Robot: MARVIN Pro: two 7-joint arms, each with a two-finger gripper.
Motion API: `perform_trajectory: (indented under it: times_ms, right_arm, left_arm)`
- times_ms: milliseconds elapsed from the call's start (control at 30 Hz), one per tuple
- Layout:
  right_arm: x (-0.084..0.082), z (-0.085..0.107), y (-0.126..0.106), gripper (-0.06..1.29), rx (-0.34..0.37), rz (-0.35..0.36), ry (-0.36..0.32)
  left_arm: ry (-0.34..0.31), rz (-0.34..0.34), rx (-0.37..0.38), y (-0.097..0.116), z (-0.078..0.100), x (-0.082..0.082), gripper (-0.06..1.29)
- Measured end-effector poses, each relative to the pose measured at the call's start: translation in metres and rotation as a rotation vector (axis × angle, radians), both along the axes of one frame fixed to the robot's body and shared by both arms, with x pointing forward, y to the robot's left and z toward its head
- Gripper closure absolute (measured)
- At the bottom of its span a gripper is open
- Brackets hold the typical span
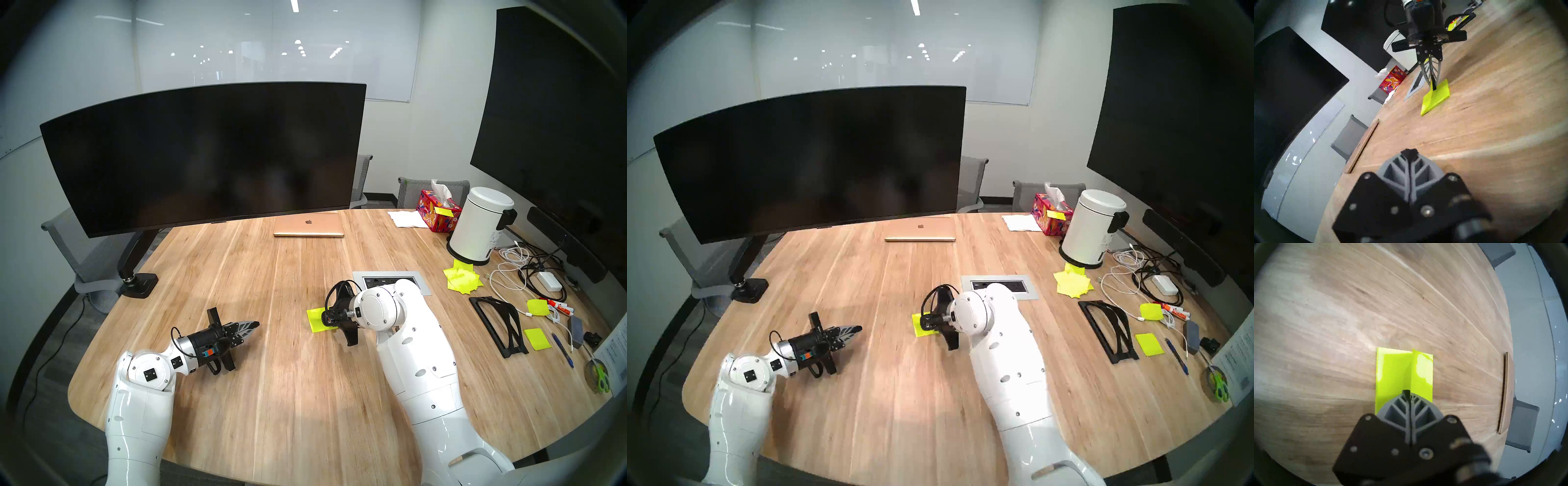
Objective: Peel one sticky note off the pad and stick it onto the monitor, then press it flat
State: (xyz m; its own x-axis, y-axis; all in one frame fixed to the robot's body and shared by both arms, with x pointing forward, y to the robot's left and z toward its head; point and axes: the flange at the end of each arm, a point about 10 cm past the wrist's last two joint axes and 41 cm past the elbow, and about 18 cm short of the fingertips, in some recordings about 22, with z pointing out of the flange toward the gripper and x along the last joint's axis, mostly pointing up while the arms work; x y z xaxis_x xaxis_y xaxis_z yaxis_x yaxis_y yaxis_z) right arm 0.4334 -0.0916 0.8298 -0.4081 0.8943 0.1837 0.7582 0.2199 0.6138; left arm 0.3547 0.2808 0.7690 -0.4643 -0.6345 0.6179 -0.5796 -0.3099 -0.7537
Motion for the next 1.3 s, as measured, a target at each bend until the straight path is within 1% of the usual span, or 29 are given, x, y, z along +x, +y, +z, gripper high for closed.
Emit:
perform_trajectory:
  times_ms: [267, 400, 733, 1067, 1300]
  right_arm:
    - [0.000, 0.000, 0.004, 1.25, -0.002, -0.015, 0.003]
    - [0.000, 0.000, 0.007, 1.25, 0.008, -0.019, 0.006]
    - [0.000, -0.001, 0.012, 1.25, 0.027, -0.025, 0.011]
    - [0.000, -0.003, 0.014, 1.25, 0.039, -0.039, 0.011]
    - [0.001, -0.004, 0.017, 1.25, 0.048, -0.047, 0.012]
  left_arm:
    - [0.013, -0.022, -0.012, 0.002, 0.000, 0.007, 1.25]
    - [0.036, -0.038, -0.019, -0.001, 0.000, 0.013, 1.25]
    - [0.046, -0.076, -0.018, -0.014, 0.014, 0.028, 1.25]
    - [0.049, -0.108, -0.017, -0.028, 0.021, 0.034, 1.25]
    - [0.052, -0.110, -0.017, -0.031, 0.022, 0.035, 1.25]
